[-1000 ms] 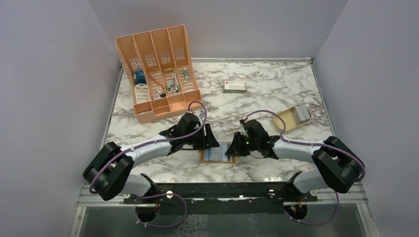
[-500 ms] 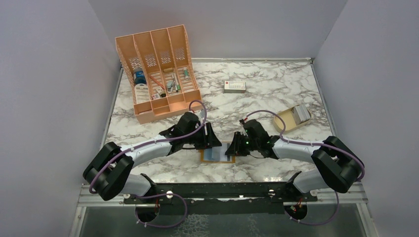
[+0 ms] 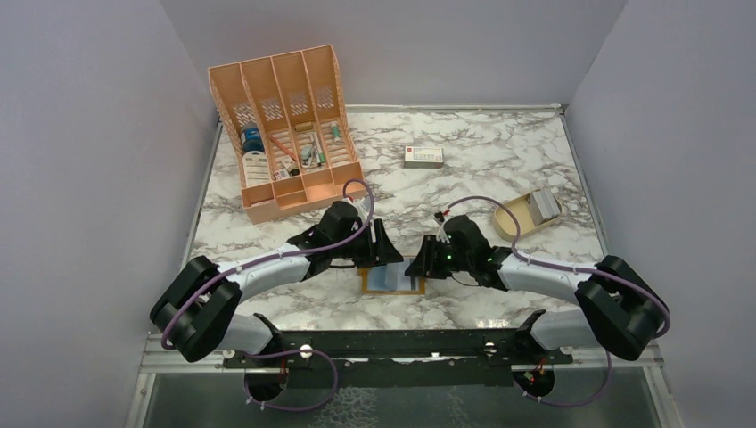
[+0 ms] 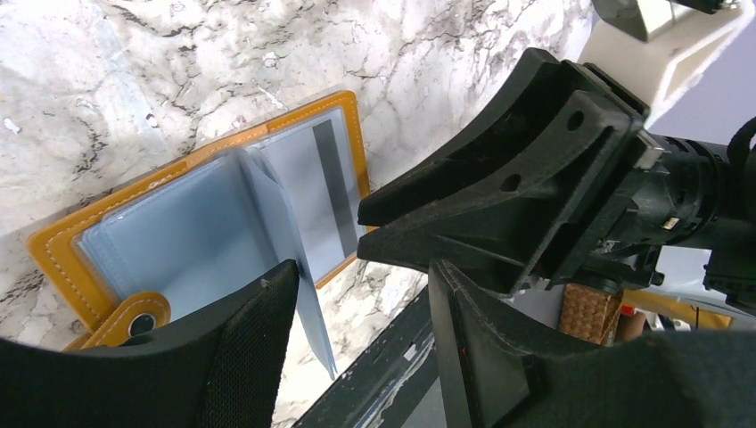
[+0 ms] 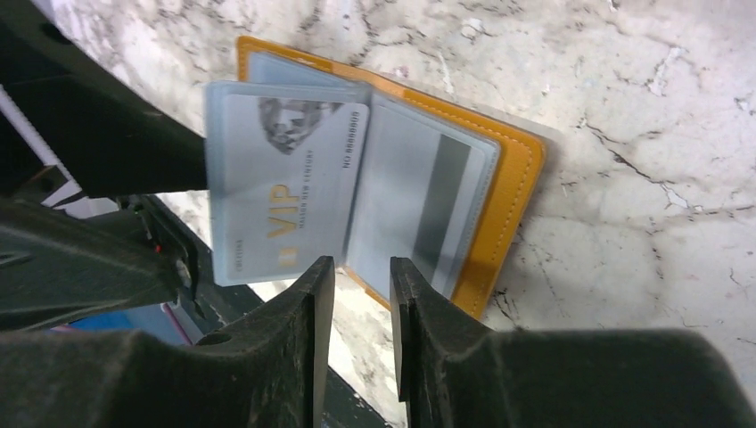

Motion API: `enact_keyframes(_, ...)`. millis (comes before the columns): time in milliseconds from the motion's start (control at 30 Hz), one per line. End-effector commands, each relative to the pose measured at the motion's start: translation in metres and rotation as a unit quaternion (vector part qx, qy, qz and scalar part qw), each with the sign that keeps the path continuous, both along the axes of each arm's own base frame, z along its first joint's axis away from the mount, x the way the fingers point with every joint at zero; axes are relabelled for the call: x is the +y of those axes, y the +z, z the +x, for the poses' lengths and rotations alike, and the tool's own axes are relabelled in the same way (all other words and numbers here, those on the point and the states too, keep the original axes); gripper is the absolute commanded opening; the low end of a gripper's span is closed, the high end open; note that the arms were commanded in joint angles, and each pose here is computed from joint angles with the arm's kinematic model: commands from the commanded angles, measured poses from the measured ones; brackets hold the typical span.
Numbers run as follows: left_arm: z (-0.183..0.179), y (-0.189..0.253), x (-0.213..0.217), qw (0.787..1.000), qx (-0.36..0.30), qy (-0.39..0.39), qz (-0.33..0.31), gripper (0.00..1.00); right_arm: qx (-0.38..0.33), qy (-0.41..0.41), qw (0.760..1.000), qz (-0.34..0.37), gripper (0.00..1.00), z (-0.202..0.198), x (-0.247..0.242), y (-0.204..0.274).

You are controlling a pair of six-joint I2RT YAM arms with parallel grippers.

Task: Put the credit cards into the card holder
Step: Turn over the card slot in the card holder.

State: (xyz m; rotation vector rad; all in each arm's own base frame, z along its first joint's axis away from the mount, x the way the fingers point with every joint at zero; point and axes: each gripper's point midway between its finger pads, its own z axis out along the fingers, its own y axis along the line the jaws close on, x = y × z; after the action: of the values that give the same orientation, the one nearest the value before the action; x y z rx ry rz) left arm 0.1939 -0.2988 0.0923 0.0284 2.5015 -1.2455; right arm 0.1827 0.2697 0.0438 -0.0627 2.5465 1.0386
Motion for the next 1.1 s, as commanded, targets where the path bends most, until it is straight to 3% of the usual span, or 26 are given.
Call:
enact_keyframes(0, -0.003, 0.004, -0.005, 1.0, 0.0, -0.013, -0.02, 0.57, -0.041, 0.015, 0.998, 0.043, 0.31, 0.002, 0.011, 0.024)
enact_keyframes(167, -0.002, 0.005, -0.005, 1.0, -0.001, -0.01, -0.021, 0.54, -0.044, 0.019, 0.997, 0.053, 0.34, 0.001, 0.016, 0.031)
enact_keyframes(400, -0.002, 0.004, -0.005, 1.0, 0.002, -0.008, -0.024, 0.29, -0.034, 0.026, 0.997, 0.068, 0.37, -0.004, 0.026, 0.032)
enact_keyframes(733, -0.002, 0.0, -0.002, 1.0, -0.001, -0.003, -0.017, 0.05, -0.023, 0.004, 0.999, 0.043, 0.37, -0.006, 0.015, 0.021)
enact_keyframes(1067, 0.0, -0.008, -0.004, 1.0, 0.002, -0.006, -0.011, 0.07, -0.041, -0.012, 0.998, 0.042, 0.38, -0.001, 0.011, 0.042)
